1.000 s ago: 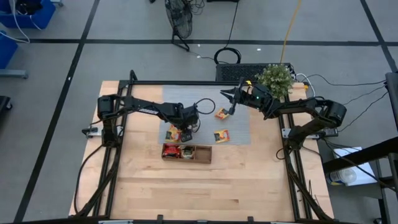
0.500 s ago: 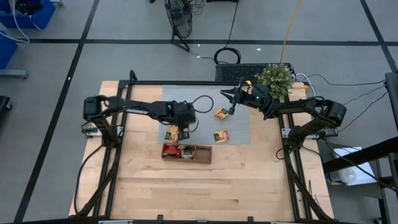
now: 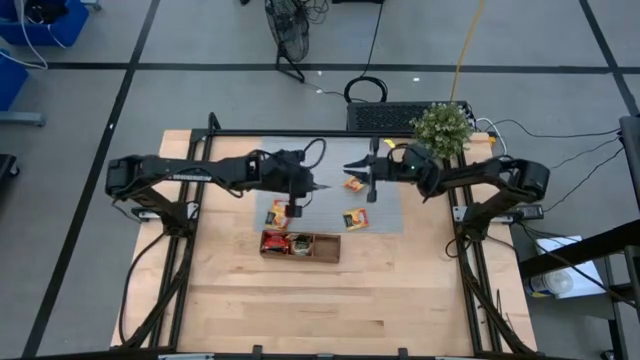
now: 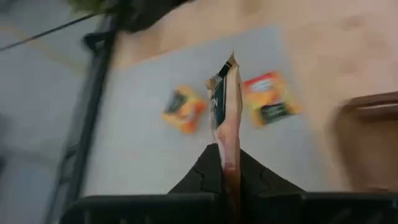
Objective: Pick & Place Tea
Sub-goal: Put the brown tea bag into the middle section of the wooden organizer
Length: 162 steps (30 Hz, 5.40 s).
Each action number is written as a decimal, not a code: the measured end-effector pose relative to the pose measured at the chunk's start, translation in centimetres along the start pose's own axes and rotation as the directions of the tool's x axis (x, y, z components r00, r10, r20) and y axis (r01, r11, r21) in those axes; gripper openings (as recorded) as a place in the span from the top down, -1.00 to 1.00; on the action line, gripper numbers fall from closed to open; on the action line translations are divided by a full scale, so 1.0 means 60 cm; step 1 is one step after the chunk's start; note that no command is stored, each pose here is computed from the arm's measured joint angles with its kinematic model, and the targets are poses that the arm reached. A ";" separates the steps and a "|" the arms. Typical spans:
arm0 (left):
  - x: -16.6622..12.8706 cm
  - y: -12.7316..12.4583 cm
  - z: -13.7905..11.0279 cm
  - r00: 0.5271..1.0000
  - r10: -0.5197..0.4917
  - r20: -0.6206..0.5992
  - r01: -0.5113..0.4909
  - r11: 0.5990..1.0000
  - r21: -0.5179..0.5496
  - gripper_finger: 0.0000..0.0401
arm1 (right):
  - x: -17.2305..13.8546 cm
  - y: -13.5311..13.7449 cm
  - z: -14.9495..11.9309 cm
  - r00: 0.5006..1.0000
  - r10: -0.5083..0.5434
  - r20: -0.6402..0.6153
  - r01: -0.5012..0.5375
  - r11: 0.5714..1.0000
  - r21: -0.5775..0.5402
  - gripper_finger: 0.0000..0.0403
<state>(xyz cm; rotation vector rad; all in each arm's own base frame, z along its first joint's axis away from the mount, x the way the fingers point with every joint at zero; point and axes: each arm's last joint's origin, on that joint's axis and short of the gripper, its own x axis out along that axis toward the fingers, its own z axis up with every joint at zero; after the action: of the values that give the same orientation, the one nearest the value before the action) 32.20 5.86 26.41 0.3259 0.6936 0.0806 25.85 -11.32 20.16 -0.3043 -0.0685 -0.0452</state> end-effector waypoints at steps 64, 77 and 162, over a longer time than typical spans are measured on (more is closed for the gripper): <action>0.008 0.040 -0.029 0.921 -0.145 0.363 0.167 0.985 -0.031 0.90 | 0.070 0.064 -0.001 0.990 0.061 0.124 -0.069 0.995 0.067 0.99; -0.019 0.047 -0.041 0.981 0.092 0.172 -0.022 0.928 -0.371 0.52 | 0.054 0.070 0.037 0.945 0.083 -0.316 -0.052 0.993 0.103 1.00; -0.073 -0.302 -0.108 0.909 -0.051 0.414 0.180 0.943 -0.280 1.00 | 0.053 0.086 0.037 0.924 0.055 -0.379 -0.022 0.995 0.093 1.00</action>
<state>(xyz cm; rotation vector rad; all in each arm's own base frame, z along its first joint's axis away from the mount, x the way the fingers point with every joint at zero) 24.04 -10.36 18.61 -0.0104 0.2799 0.0062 29.17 -5.84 20.98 -0.2047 0.3226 -0.0616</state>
